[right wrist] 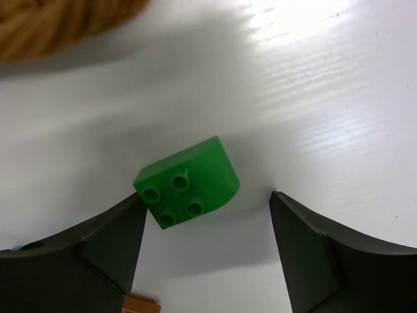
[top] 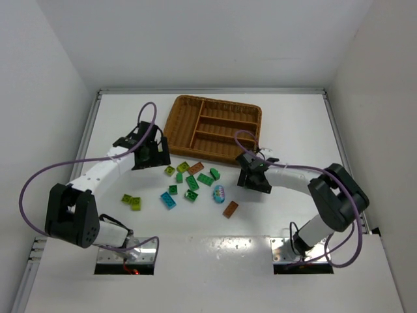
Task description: Sort the legos into containers by color
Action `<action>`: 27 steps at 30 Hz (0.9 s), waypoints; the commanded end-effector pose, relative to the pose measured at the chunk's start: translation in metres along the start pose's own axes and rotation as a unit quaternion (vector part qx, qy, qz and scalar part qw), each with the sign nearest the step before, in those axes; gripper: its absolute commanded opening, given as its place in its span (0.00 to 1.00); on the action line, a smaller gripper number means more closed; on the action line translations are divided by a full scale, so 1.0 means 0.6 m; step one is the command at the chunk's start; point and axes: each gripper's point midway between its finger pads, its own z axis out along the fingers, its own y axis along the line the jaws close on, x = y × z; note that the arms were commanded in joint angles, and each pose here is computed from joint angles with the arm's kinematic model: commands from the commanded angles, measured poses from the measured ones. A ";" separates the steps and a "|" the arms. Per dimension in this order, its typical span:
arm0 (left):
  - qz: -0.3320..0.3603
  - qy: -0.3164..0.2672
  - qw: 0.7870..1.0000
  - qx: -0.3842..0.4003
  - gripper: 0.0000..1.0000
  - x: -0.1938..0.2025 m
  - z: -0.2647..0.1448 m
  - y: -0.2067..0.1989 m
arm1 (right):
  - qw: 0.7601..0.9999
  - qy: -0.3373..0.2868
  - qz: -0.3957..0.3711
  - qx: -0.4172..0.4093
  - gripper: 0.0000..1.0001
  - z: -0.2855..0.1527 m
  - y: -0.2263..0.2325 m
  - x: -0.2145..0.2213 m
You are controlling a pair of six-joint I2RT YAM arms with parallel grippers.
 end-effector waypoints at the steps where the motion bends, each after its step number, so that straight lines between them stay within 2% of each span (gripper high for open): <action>1: 0.004 -0.019 1.000 0.017 1.00 -0.026 -0.013 -0.018 | 1.000 0.015 -0.002 -0.025 0.77 -0.007 -0.003 0.013; 6: 0.004 -0.017 1.000 0.021 1.00 -0.025 -0.013 -0.021 | 0.997 0.015 0.005 -0.077 0.91 -0.026 0.036 -0.002; 11: 0.004 -0.017 1.000 0.021 1.00 -0.025 -0.013 -0.021 | 0.998 0.003 0.042 -0.052 0.94 -0.023 0.029 -0.017; 14: 0.009 -0.012 1.000 0.022 1.00 -0.020 -0.010 -0.025 | 0.996 0.022 0.058 -0.061 0.92 -0.014 0.042 -0.012; 18: 0.009 -0.014 1.000 0.018 1.00 -0.022 -0.010 -0.022 | 0.993 0.028 0.067 -0.088 0.82 -0.008 0.076 -0.020; 20: 0.009 -0.014 1.000 0.018 1.00 -0.022 -0.010 -0.022 | 0.993 0.024 0.063 -0.100 0.80 -0.007 0.097 -0.034; 27: 0.009 -0.014 1.000 0.018 1.00 -0.022 -0.010 -0.022 | 1.000 -0.004 0.003 -0.013 0.75 0.013 0.082 -0.050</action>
